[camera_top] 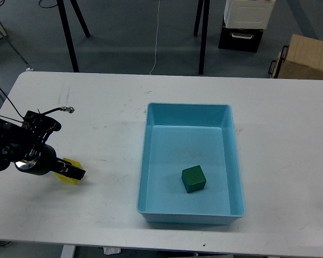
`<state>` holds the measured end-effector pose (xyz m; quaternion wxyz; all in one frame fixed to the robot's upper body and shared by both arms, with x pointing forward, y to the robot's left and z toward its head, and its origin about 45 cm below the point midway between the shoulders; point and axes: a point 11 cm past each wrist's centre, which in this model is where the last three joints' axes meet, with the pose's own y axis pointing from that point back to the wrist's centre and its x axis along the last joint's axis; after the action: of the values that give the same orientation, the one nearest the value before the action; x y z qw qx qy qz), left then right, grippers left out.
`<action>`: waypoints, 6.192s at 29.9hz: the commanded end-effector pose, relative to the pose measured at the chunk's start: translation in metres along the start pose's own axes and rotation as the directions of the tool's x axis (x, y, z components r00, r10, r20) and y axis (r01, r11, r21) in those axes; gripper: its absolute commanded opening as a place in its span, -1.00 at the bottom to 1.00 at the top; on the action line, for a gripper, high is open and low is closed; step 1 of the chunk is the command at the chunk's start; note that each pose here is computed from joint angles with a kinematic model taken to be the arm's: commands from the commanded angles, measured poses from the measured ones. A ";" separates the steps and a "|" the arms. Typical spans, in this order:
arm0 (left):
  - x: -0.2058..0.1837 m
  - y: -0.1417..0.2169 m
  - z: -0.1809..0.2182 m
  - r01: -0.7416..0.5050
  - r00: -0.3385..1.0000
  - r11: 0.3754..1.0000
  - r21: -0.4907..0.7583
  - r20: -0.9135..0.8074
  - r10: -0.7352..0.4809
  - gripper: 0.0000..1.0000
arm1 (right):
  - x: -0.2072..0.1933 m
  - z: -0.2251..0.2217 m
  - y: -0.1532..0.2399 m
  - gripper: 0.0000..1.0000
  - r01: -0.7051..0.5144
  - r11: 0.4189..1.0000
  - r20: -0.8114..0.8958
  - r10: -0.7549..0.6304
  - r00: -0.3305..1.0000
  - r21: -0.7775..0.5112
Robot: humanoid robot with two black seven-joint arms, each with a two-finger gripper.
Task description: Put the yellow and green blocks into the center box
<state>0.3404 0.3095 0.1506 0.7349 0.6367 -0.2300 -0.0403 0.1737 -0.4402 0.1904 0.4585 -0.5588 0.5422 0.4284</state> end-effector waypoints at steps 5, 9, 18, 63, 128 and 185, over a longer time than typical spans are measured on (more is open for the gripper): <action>-0.001 0.000 0.001 0.003 1.000 1.000 0.012 0.017 -0.003 -0.09 | 0.000 0.000 0.000 1.00 0.000 1.000 0.000 0.000 1.000 0.000; -0.002 0.002 -0.005 0.001 0.999 0.999 0.051 0.035 -0.003 -0.70 | 0.000 0.000 0.000 1.00 -0.001 1.000 0.000 0.001 1.000 0.001; 0.029 0.041 0.017 -0.114 0.993 0.993 -0.018 0.040 0.115 -1.00 | 0.002 0.000 0.001 1.00 -0.006 1.000 0.001 0.006 1.000 0.000; 0.116 0.007 0.288 0.000 0.933 0.913 -0.408 0.330 0.147 0.50 | 0.018 -0.006 0.004 1.00 -0.056 0.998 -0.038 0.057 0.998 0.012; 0.210 0.089 0.246 -0.446 0.895 0.599 -0.664 -0.313 0.319 0.94 | 0.016 -0.003 0.003 1.00 -0.046 0.999 -0.032 0.047 0.998 0.012; -0.115 0.025 0.104 -0.961 -0.259 0.197 0.196 -0.372 -0.892 1.00 | 0.025 0.057 0.020 1.00 -0.065 0.996 0.001 0.065 0.998 -0.061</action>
<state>0.1933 0.2631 0.1514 0.6328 -0.4027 0.4389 0.4948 0.1576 -0.3897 0.1533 0.4288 -0.5543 0.5457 0.4594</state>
